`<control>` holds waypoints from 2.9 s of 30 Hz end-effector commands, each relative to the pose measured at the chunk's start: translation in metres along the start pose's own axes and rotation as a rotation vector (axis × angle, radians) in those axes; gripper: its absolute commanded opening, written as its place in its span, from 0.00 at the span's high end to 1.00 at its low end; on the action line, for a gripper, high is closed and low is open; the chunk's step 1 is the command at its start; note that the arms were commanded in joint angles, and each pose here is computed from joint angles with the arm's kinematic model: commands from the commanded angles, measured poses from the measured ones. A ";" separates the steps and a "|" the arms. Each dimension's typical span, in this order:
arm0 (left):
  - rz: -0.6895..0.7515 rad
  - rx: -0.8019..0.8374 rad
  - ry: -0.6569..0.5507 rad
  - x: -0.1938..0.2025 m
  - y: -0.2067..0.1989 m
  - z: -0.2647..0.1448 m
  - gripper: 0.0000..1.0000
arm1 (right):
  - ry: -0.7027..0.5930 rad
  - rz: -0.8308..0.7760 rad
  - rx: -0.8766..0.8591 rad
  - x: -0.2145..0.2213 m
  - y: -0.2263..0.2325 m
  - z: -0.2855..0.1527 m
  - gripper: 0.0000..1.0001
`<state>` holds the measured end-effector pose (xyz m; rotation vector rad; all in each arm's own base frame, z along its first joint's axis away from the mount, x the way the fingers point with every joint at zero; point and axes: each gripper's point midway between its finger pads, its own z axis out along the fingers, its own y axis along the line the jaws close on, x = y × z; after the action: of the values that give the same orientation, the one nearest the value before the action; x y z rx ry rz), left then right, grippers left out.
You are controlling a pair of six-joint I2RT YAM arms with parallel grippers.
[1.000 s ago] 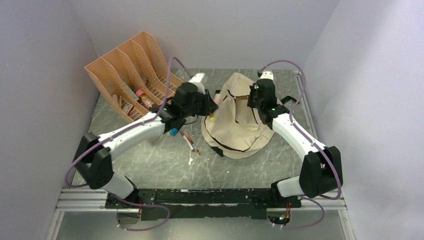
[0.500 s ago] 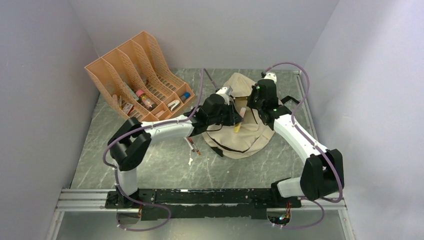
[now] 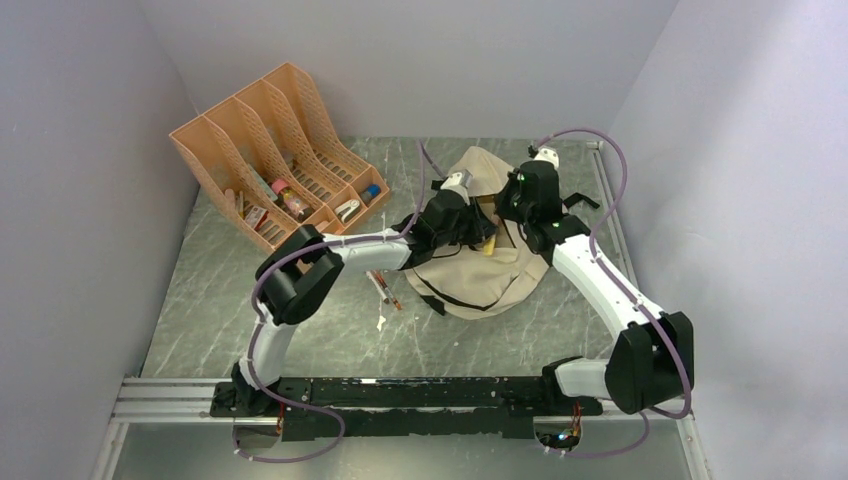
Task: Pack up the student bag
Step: Place the stationery in the student bag, then pick up the stationery from the center of the board.
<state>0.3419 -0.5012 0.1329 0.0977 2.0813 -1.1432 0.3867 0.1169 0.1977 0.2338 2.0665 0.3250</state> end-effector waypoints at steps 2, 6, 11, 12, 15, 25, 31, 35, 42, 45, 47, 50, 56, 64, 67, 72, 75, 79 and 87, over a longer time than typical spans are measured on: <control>-0.067 0.000 -0.176 -0.039 -0.009 0.015 0.95 | -0.033 0.049 -0.047 -0.010 0.008 -0.014 1.00; -0.109 -0.009 -0.240 -0.051 -0.007 0.025 0.95 | -0.019 0.057 -0.059 -0.005 0.009 -0.015 1.00; -0.139 0.020 -0.323 -0.075 -0.017 0.040 0.94 | -0.010 0.062 -0.063 -0.001 0.008 -0.018 1.00; -0.136 0.016 -0.324 -0.076 -0.015 0.046 0.88 | -0.010 0.063 -0.062 0.000 0.008 -0.019 1.00; -0.129 0.012 -0.317 -0.081 -0.015 0.055 0.70 | -0.007 0.065 -0.063 0.002 0.007 -0.019 1.00; -0.091 0.014 -0.272 -0.075 -0.013 0.041 0.35 | -0.003 0.059 -0.052 0.005 0.004 -0.016 1.00; -0.081 0.037 -0.195 -0.063 -0.018 0.009 0.36 | -0.010 0.049 -0.029 0.007 -0.001 -0.014 1.00; -0.077 0.049 -0.145 -0.052 -0.019 -0.020 0.39 | -0.025 0.040 -0.003 0.005 -0.007 -0.012 1.00; -0.010 0.042 -0.082 -0.039 -0.014 -0.074 0.47 | -0.052 0.025 0.037 -0.003 -0.013 -0.009 1.00; 0.050 -0.043 -0.093 -0.046 0.003 -0.102 0.47 | -0.057 0.019 0.044 -0.004 -0.014 -0.010 1.00; 0.079 -0.123 -0.099 -0.050 0.022 -0.122 0.46 | -0.055 0.018 0.044 -0.002 -0.015 -0.009 1.00; 0.102 -0.258 -0.112 -0.056 0.057 -0.155 0.44 | -0.046 0.016 0.044 0.000 -0.014 -0.008 1.00; 0.105 -0.502 -0.164 -0.064 0.121 -0.226 0.42 | -0.043 0.004 0.057 0.000 -0.017 -0.004 1.00; 0.038 -0.748 -0.126 -0.031 0.182 -0.285 0.38 | -0.033 0.001 0.063 0.008 -0.020 -0.001 1.00; 0.021 -0.781 -0.092 -0.018 0.193 -0.285 0.37 | -0.019 -0.002 0.060 0.012 -0.020 0.001 1.00; 0.100 -0.841 -0.066 -0.028 0.203 -0.274 0.37 | -0.018 -0.004 0.060 0.014 -0.021 0.001 1.00; 0.173 -0.886 -0.020 -0.043 0.212 -0.265 0.37 | -0.018 -0.008 0.061 0.015 -0.022 0.000 1.00; 0.219 -0.864 0.077 -0.052 0.230 -0.243 0.36 | -0.012 -0.003 0.050 0.018 -0.021 0.000 1.00; 0.281 -0.776 0.206 -0.054 0.253 -0.202 0.35 | 0.003 -0.005 0.034 0.024 -0.019 0.001 1.00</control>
<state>0.3468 -0.1655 0.0524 -0.0134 2.4673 -0.0440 0.3777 0.1060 0.1728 0.2599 2.0774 0.2887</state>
